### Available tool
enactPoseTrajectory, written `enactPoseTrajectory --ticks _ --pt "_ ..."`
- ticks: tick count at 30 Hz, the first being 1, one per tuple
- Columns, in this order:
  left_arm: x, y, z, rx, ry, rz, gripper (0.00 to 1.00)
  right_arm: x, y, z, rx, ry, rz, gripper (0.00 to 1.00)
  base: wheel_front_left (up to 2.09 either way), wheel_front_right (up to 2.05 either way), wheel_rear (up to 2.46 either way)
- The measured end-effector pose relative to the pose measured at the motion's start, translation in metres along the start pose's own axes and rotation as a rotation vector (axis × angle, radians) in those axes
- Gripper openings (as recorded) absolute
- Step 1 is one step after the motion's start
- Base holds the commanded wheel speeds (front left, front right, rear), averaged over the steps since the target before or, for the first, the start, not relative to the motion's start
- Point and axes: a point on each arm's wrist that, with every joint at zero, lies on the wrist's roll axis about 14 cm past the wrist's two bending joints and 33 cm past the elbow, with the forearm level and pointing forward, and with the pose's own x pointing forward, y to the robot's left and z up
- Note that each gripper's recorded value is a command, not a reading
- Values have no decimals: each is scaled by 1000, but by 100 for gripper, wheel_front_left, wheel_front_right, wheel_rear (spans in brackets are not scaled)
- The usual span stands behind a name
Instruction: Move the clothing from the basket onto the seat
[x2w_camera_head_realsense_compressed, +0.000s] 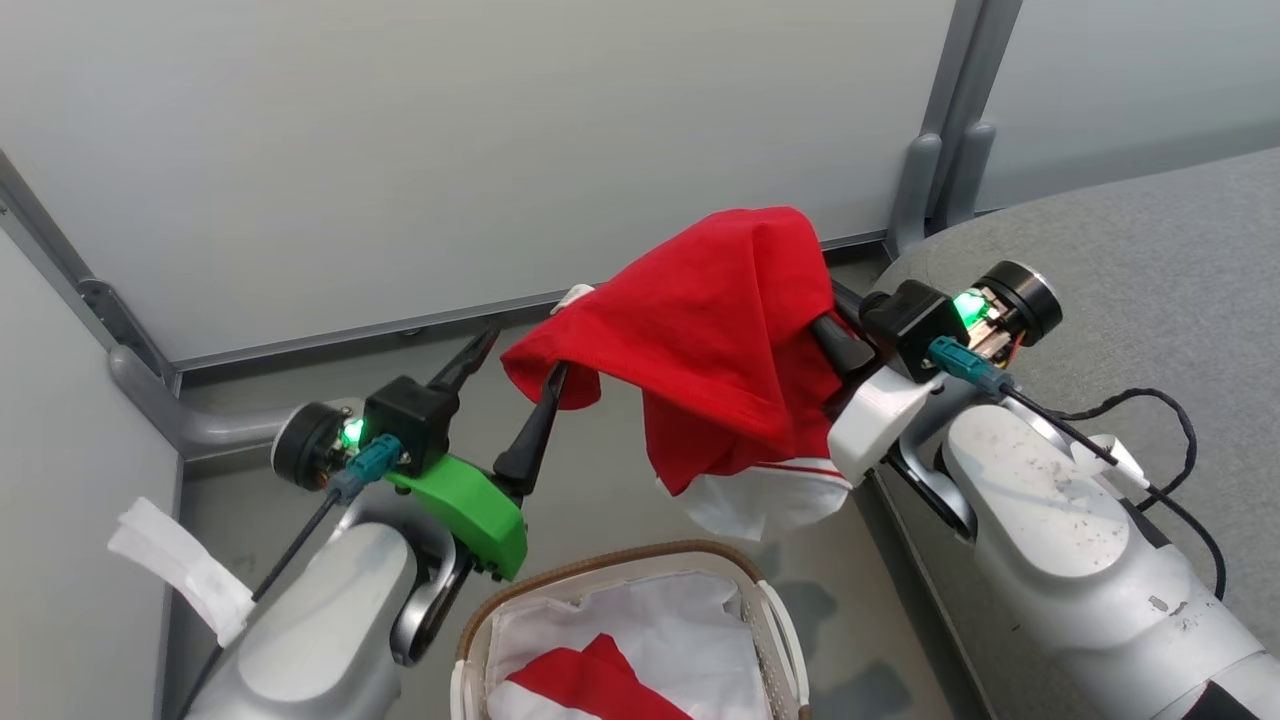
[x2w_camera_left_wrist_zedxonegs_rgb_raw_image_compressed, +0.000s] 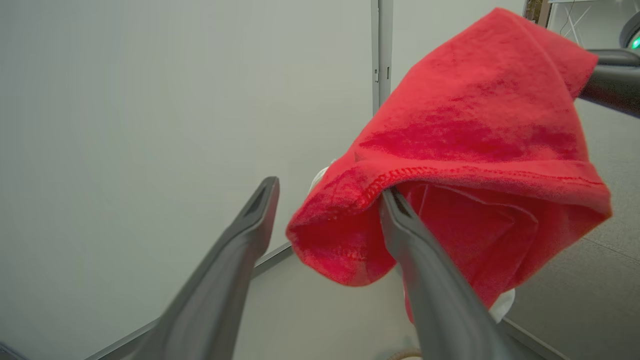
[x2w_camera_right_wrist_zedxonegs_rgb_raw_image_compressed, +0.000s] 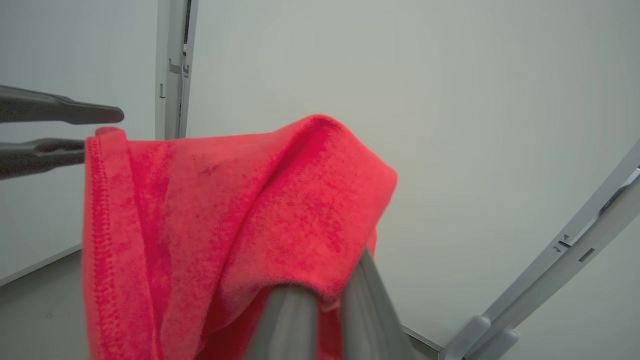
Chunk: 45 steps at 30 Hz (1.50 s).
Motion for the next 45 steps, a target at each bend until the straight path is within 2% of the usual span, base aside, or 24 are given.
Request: enactPoseTrajectory --ticks 8,21,31,39,45 --pt "-18 -18 -40 -143 55 50 100 -8 -27 0 -5 -5 -87 0 0 0 0" --pt "-14 -42 -54 -209 53 38 100 -23 -54 -11 -12 25 -171 0 0 0 0" --pt "21 -76 -58 -224 50 -89 100 -50 -115 -10 -84 42 -312 0 0 0 0" --pt "49 -120 -71 -246 76 -249 100 -97 -161 -21 -121 110 -463 0 0 0 0" --pt "63 -145 -81 -257 94 -348 100 -129 -183 -30 -146 167 -550 0 0 0 0"
